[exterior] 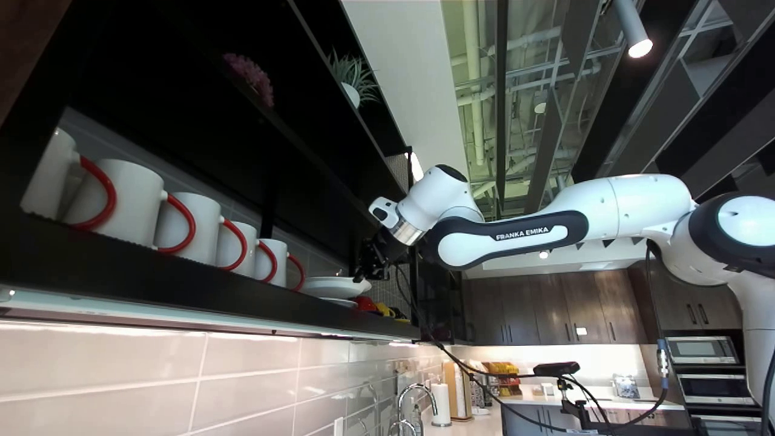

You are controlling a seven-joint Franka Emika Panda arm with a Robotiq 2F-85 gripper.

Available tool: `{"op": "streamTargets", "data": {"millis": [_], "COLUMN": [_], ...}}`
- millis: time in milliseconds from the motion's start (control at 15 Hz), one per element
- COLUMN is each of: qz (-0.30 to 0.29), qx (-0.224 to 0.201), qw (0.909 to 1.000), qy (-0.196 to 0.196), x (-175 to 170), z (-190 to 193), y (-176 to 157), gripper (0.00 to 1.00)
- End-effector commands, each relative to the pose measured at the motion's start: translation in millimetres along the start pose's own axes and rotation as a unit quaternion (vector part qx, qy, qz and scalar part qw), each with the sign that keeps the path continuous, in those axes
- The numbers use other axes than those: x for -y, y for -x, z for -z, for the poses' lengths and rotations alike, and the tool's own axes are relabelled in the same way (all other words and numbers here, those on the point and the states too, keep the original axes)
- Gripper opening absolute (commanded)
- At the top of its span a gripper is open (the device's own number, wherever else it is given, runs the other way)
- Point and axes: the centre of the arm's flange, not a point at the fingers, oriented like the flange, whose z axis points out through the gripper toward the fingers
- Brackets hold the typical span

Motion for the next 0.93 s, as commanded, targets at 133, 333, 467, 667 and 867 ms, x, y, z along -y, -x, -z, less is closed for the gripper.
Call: {"op": "streamTargets", "data": {"millis": [133, 333, 467, 667, 867], "qz": [0.015, 0.020, 0.023, 0.028, 0.034], "qx": [-0.019, -0.024, -0.027, -0.029, -0.028], "qw": [0.9996, 0.9993, 0.9992, 0.9989, 0.9988], "qy": [-0.012, -0.019, -0.021, -0.025, -0.024], "x": [-18, -18, -19, -18, -19], "z": [-23, -32, -36, -41, -45], "y": [-8, -14, -18, -22, -25], "gripper": [0.01, 0.01, 0.01, 0.01, 0.27]}}
